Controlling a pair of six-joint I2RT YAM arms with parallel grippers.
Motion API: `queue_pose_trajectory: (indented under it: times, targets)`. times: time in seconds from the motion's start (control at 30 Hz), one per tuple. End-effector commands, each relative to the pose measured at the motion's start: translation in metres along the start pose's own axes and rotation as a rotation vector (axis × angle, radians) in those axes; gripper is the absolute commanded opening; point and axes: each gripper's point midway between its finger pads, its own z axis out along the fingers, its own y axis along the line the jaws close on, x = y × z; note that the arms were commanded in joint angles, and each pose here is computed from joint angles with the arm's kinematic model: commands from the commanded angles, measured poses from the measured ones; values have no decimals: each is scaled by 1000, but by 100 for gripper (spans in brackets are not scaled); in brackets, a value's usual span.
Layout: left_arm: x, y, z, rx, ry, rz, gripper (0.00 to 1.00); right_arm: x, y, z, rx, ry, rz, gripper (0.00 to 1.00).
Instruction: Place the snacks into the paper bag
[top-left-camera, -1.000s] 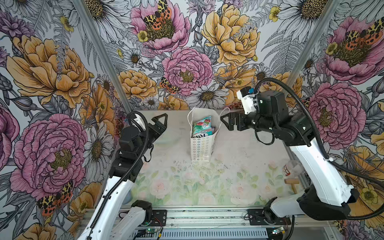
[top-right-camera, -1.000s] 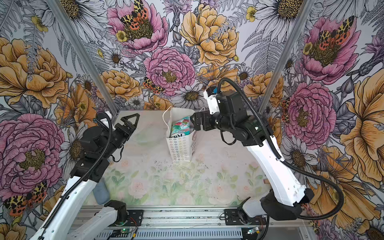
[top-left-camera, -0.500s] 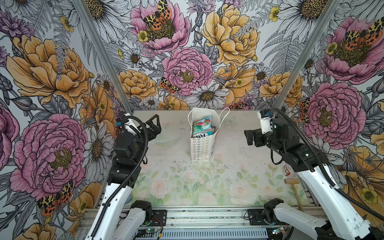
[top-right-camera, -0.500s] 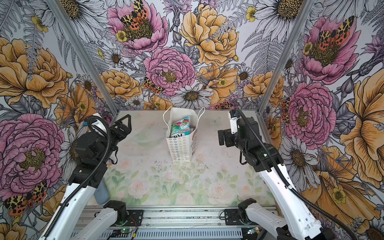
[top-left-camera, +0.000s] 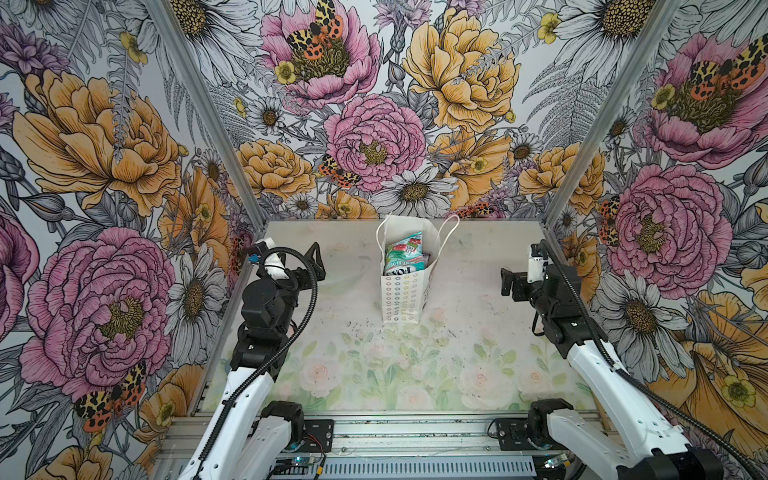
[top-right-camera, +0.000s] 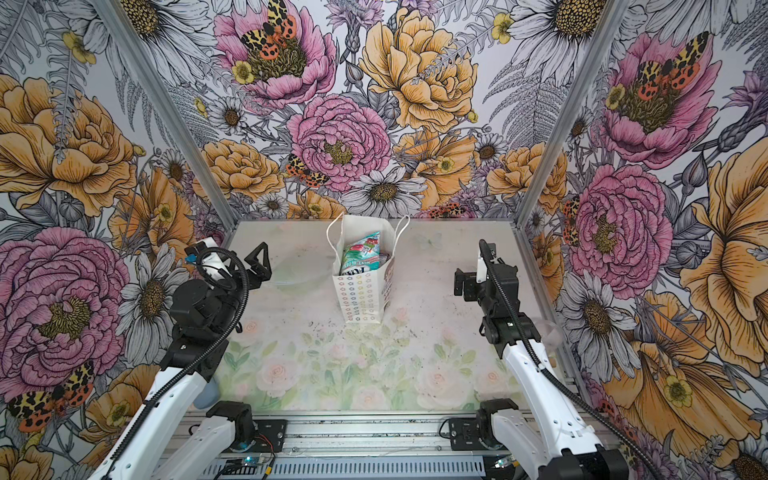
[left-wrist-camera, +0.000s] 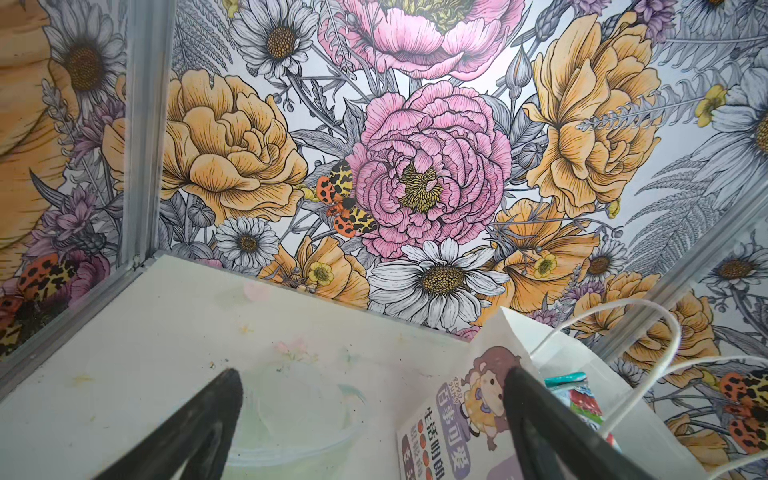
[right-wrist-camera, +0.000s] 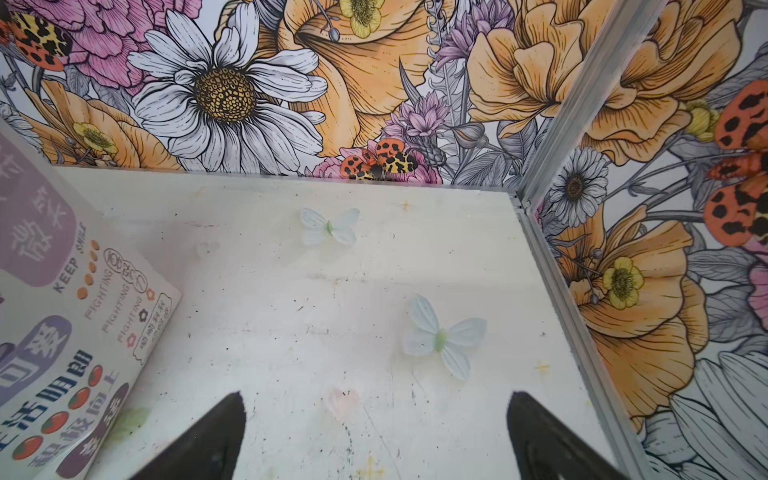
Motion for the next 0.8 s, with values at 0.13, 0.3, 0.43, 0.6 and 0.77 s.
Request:
queue_pose_trajectory:
  times: [0.13, 0.3, 0.43, 0.6, 0.77]
  targets:
    - [10, 24, -3, -42, -70, 128, 99, -3, -10, 25, 24, -184, 6, 100]
    - [36, 51, 1, -102, -28, 172, 99, 16, -17, 47, 39, -175, 20, 100]
    - [60, 78, 7, -155, 9, 195, 99, 27, -19, 63, 45, -166, 19, 100]
    - [90, 97, 11, -156, 2, 228, 99, 37, -26, 79, 76, -137, 21, 100]
    - [119, 116, 20, -188, 55, 232, 99, 50, -27, 84, 69, -141, 33, 100]
